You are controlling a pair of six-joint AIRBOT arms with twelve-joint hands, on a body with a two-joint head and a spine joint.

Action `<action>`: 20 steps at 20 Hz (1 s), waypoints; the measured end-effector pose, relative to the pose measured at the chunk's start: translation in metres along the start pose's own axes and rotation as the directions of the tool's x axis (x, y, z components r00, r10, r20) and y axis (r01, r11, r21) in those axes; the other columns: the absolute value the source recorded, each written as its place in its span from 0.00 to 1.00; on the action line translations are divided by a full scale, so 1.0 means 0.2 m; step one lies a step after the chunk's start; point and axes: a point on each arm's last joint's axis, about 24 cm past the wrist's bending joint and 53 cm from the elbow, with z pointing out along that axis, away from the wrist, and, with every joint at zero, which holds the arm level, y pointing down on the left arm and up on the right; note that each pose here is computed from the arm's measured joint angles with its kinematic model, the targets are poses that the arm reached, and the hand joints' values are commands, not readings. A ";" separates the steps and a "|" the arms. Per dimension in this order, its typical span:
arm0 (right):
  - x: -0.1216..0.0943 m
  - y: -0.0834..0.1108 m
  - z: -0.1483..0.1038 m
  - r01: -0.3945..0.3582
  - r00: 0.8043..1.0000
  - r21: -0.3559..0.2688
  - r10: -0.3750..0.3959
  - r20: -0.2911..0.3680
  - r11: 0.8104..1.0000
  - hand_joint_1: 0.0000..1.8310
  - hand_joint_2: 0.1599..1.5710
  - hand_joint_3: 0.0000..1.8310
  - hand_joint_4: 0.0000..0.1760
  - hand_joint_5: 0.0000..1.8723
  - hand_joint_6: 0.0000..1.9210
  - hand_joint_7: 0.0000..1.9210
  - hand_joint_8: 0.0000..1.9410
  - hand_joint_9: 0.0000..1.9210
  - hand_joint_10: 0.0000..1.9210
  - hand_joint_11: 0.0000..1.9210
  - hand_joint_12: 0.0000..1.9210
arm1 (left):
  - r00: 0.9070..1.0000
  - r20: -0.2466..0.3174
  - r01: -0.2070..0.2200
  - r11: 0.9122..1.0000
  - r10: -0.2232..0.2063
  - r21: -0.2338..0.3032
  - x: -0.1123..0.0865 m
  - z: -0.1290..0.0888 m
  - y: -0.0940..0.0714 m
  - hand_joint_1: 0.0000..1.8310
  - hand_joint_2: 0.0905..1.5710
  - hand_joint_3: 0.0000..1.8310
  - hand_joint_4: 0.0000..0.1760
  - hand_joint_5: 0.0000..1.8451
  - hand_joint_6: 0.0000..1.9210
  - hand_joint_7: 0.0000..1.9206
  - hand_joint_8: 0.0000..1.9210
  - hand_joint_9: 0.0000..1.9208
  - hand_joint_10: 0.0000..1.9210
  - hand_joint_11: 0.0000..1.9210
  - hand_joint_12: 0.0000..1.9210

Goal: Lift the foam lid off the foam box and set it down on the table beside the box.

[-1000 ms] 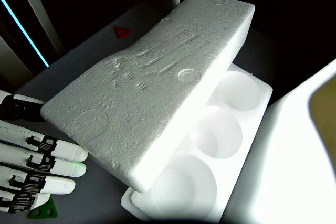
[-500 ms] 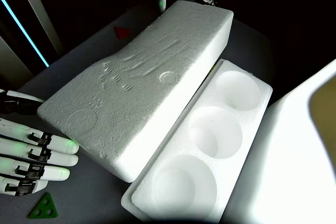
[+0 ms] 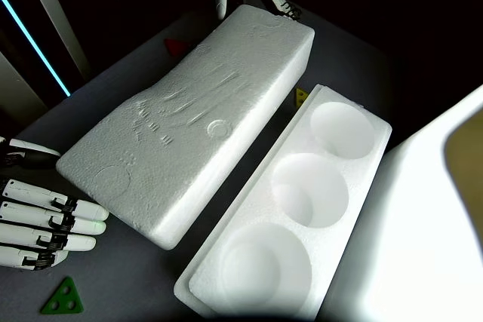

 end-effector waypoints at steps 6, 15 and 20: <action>0.04 -0.09 0.03 -0.014 1.000 0.037 0.015 -0.016 0.999 0.24 0.75 0.00 0.00 0.03 0.00 0.07 0.00 0.01 0.34 0.00 0.87 | 1.000 -0.026 0.011 0.999 -0.013 -0.053 0.04 0.02 0.12 0.17 0.70 0.00 0.18 0.01 0.00 0.00 0.00 0.00 0.00 0.00 0.00; 0.04 -0.19 0.03 -0.001 1.000 0.097 0.002 -0.011 0.995 0.25 0.72 0.00 0.00 0.00 0.00 0.00 0.00 0.00 0.09 0.00 0.81 | 0.999 -0.050 -0.005 0.995 0.000 -0.102 0.08 0.02 0.19 0.19 0.65 0.00 0.28 0.00 0.00 0.00 0.00 0.00 0.00 0.00 0.00; 0.03 -0.20 0.03 0.003 1.000 0.105 -0.003 -0.002 0.994 0.25 0.71 0.00 0.00 0.00 0.00 0.00 0.00 0.00 0.00 0.00 0.72 | 0.999 -0.048 -0.010 0.994 0.005 -0.105 0.07 0.02 0.20 0.17 0.64 0.00 0.32 0.00 0.00 0.00 0.00 0.00 0.00 0.00 0.00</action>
